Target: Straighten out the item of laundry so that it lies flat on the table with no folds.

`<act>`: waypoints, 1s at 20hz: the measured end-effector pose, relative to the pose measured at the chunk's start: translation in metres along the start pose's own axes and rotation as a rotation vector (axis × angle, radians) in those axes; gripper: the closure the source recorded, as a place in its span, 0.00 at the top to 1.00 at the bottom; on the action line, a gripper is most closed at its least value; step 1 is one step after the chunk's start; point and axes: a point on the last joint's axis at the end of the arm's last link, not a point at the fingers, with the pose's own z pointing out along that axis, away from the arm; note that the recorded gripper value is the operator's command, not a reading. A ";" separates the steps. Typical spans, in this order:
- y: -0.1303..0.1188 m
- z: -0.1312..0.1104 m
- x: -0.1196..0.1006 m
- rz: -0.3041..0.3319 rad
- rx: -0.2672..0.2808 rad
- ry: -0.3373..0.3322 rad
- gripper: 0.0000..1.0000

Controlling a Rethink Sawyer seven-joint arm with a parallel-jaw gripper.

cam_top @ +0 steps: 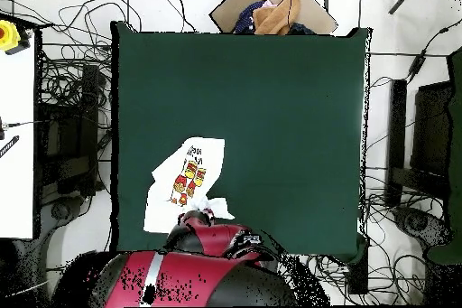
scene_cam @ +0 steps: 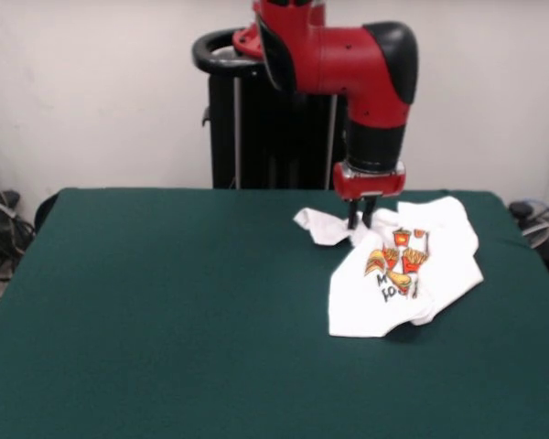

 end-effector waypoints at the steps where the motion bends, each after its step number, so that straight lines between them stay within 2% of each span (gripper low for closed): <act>1: 0.000 0.000 0.000 -0.004 0.000 -0.001 0.00; 12: -0.002 0.000 -0.003 -0.007 -0.002 0.024 0.00; 20: -0.004 0.001 -0.015 -0.014 -0.011 0.108 0.00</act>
